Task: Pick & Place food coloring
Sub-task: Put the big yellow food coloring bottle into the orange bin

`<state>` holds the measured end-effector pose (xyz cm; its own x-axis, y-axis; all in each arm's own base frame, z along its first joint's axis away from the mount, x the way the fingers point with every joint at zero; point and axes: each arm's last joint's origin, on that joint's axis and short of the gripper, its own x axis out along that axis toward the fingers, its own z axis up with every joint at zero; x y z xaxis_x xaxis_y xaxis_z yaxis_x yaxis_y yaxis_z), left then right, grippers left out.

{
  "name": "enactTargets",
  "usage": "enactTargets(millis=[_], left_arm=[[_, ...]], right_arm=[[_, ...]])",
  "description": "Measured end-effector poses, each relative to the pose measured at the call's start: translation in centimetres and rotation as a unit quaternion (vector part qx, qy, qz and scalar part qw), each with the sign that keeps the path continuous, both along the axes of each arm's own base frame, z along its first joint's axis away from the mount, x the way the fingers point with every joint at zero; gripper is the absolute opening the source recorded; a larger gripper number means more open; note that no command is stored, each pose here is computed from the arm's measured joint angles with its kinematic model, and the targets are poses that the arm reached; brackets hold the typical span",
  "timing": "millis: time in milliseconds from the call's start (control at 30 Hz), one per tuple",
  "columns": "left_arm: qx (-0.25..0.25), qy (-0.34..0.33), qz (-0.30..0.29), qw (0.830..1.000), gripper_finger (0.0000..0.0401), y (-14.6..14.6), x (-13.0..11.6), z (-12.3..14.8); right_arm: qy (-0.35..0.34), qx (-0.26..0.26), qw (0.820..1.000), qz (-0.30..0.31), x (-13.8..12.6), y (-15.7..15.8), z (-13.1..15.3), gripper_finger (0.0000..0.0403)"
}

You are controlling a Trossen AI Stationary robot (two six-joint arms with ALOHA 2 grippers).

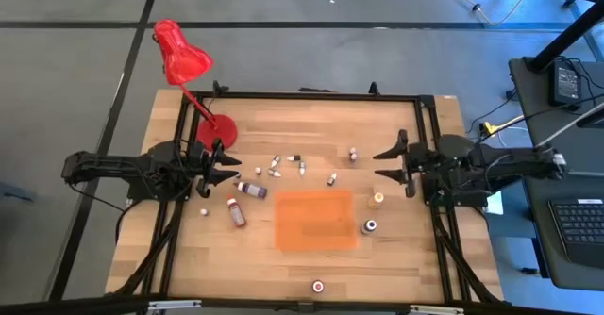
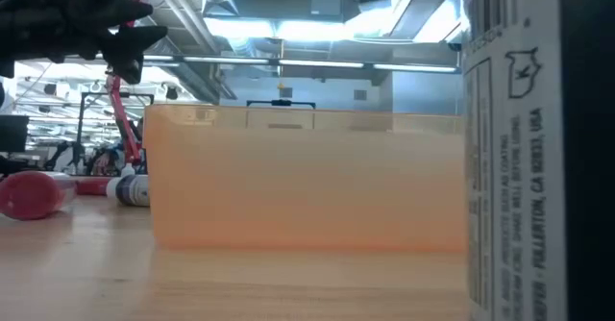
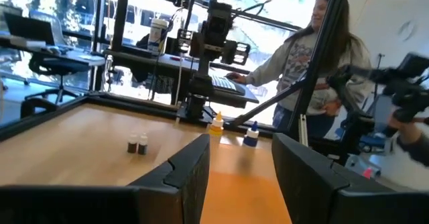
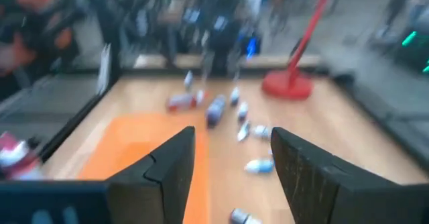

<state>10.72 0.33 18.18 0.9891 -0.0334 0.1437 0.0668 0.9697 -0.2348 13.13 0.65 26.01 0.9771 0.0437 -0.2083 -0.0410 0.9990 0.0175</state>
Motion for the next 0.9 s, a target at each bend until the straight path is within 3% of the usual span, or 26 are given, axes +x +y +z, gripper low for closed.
enactTargets(millis=[100,233,467,600,900], left_arm=[[0.013,-0.001,0.002,1.000,0.0157,0.0,0.0,0.0],[0.015,0.000,0.003,1.000,0.0157,0.0,0.0,0.0],[0.015,0.000,0.003,1.000,0.0158,0.0,0.0,0.0],[0.021,0.000,0.004,1.000,0.0159,0.0,0.0,0.0],[0.045,-0.001,0.007,0.999,0.0155,0.0,0.0,0.0]], right_arm=[[0.091,0.022,0.995,0.018,1.7,0.9,1.3,0.0187],[0.218,0.073,0.973,0.020,3.8,2.5,2.5,0.0174],[0.419,0.116,0.899,-0.050,6.2,4.9,2.9,0.0150],[0.480,0.120,0.863,-0.098,7.2,5.7,2.6,0.0142],[0.544,0.139,0.815,-0.141,8.1,6.1,0.5,0.0140]])
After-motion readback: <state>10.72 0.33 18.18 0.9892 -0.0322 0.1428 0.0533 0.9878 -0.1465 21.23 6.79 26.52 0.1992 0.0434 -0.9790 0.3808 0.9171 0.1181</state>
